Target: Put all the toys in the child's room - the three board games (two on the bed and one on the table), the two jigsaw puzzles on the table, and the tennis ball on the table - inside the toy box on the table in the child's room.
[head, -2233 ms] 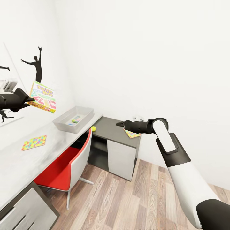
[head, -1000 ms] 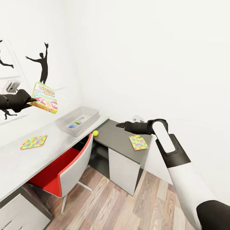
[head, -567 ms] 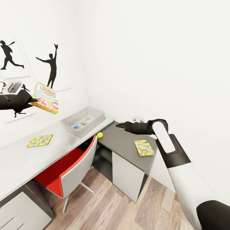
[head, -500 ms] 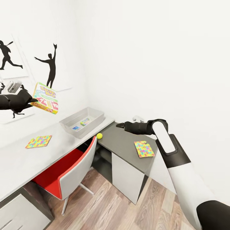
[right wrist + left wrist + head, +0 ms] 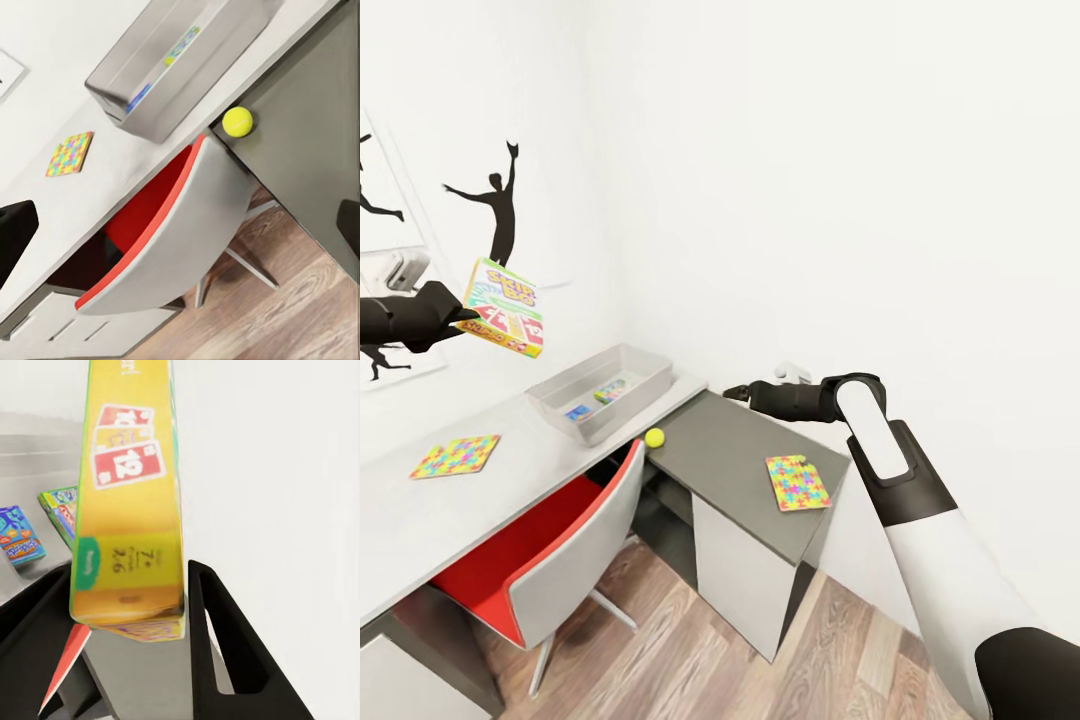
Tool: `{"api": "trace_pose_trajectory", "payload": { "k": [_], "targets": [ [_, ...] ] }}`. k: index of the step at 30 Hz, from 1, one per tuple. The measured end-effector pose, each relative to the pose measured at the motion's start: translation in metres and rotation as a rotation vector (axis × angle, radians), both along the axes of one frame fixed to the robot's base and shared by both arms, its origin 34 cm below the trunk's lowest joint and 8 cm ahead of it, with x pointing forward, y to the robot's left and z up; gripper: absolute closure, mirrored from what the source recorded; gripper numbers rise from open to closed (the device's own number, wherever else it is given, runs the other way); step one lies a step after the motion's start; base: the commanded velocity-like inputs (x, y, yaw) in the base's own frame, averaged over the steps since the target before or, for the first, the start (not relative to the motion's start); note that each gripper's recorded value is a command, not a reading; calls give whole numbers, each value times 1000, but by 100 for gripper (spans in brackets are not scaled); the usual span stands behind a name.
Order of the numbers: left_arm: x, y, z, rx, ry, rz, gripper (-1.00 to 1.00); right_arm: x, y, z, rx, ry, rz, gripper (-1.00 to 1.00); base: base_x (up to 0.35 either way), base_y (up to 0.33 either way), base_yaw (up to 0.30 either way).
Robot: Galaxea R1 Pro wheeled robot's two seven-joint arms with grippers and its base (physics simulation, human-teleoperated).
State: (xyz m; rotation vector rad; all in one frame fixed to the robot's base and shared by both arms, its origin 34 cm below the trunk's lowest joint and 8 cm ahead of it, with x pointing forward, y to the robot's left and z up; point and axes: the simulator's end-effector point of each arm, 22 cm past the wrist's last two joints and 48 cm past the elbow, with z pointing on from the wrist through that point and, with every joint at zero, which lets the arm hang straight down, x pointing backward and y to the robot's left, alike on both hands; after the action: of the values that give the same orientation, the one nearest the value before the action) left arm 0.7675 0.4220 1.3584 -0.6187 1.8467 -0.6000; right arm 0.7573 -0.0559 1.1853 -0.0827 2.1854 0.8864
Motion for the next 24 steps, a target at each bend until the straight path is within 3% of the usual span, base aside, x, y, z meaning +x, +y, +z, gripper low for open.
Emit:
{"api": "trace_pose_trajectory", "payload": {
  "k": [24],
  "targets": [
    [-1, -1, 0, -1, -2, -4, 100, -2, 0, 0, 5, -1, 3, -100, 55, 31, 1]
  ]
}}
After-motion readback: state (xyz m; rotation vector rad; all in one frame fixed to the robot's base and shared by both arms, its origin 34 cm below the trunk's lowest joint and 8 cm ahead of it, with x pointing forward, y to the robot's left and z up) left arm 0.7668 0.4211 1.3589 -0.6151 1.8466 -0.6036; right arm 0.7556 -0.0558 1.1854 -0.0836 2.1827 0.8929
